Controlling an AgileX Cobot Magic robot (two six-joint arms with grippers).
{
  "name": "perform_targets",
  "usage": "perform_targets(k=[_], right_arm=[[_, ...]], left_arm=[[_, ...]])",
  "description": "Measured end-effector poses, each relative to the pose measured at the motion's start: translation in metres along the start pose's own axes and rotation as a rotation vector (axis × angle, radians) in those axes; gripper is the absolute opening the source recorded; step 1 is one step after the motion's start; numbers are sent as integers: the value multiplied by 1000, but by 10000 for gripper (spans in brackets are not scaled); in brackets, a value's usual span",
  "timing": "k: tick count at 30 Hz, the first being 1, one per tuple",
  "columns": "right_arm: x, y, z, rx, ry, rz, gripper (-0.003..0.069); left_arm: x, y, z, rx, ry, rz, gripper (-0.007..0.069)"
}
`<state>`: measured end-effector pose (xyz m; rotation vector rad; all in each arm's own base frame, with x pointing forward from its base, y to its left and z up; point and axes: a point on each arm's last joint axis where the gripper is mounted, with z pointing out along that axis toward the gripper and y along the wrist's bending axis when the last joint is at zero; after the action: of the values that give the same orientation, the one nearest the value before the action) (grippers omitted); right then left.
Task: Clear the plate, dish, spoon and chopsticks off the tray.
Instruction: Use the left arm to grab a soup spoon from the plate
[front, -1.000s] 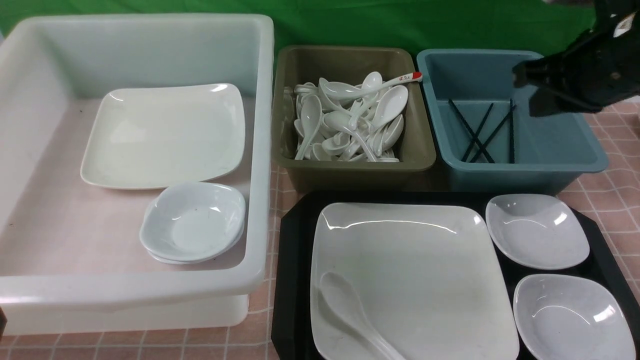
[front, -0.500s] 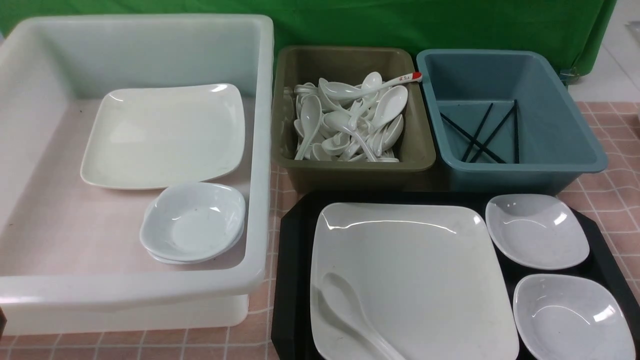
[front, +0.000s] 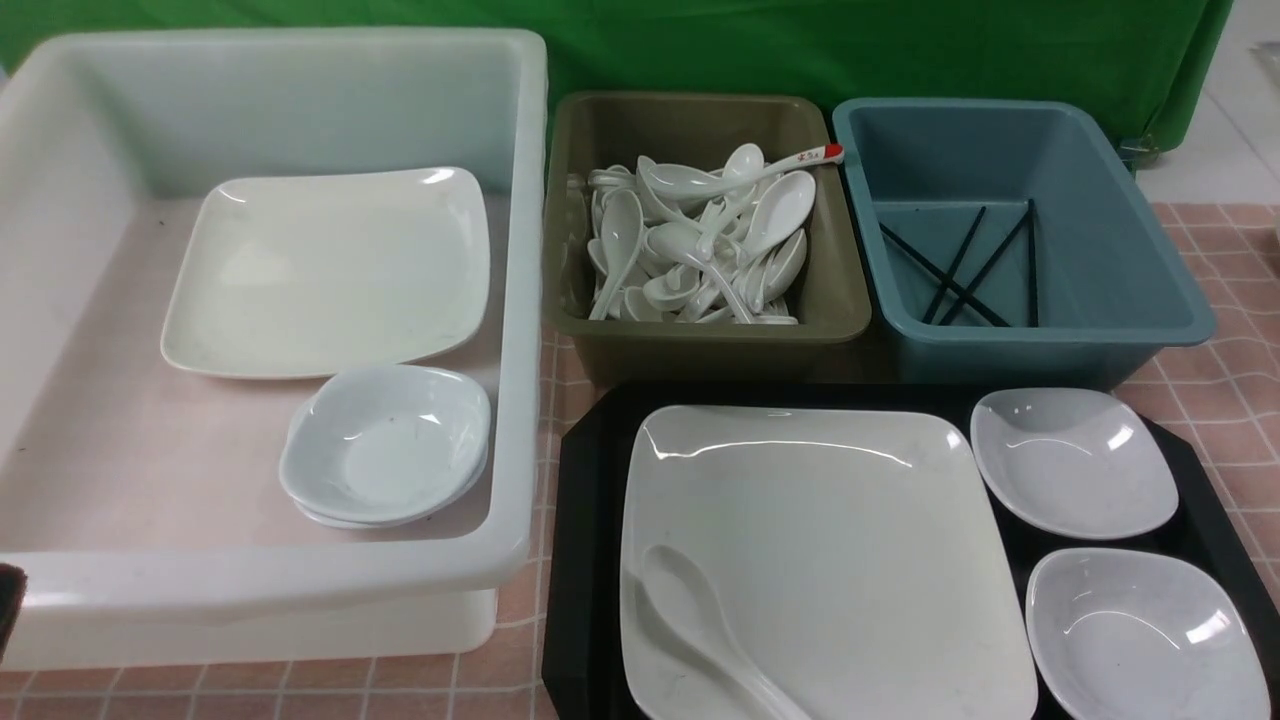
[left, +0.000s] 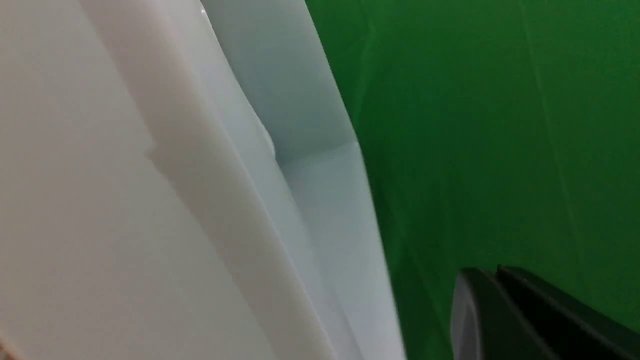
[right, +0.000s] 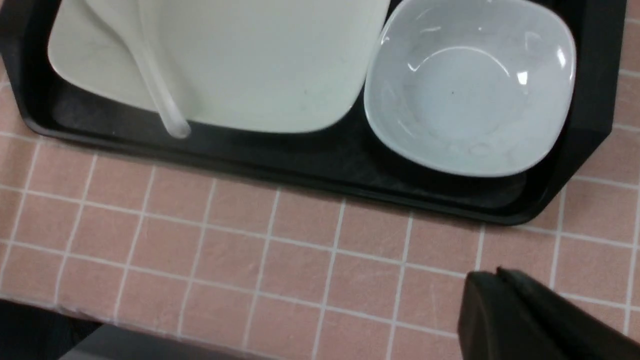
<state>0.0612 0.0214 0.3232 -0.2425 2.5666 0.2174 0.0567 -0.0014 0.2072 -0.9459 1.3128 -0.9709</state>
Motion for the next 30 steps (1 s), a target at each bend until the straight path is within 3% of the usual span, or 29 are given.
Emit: perform_targets(k=[3, 5, 6, 7, 9, 12, 15, 17, 21, 26, 29, 30], right_arm=[[9, -1, 3, 0, -21, -1, 32], [12, -1, 5, 0, -20, 0, 32], [12, -1, 5, 0, -22, 0, 32], [12, -1, 5, 0, -30, 0, 34], [11, -1, 6, 0, -41, 9, 34], [8, -1, 6, -1, -72, 19, 36], [7, -1, 6, -1, -84, 19, 39], [6, -1, 6, -1, -87, 19, 42], [6, -1, 5, -1, -91, 19, 44], [6, -1, 5, -1, -91, 19, 51], [7, -1, 5, -1, -93, 19, 57], [7, -1, 5, -1, -93, 19, 60]], left_arm=[[-4, -12, -2, 36, -15, 47, 5], [-12, -48, -9, 117, -13, 182, 5], [-13, -52, -9, 121, -12, 203, 5], [-20, -84, -15, 162, 11, 300, 5], [-24, -111, -16, 163, 61, 396, 5], [-27, -162, 1, 80, 328, 646, 5], [-23, -186, 28, -16, 675, 794, 5], [-22, -193, 57, -78, 891, 823, 5], [-16, -191, 99, -86, 1048, 822, 5], [51, -172, 137, -12, 1433, 800, 14], [93, -164, 133, 14, 1627, 860, 32], [125, -155, 129, 17, 1733, 940, 56]])
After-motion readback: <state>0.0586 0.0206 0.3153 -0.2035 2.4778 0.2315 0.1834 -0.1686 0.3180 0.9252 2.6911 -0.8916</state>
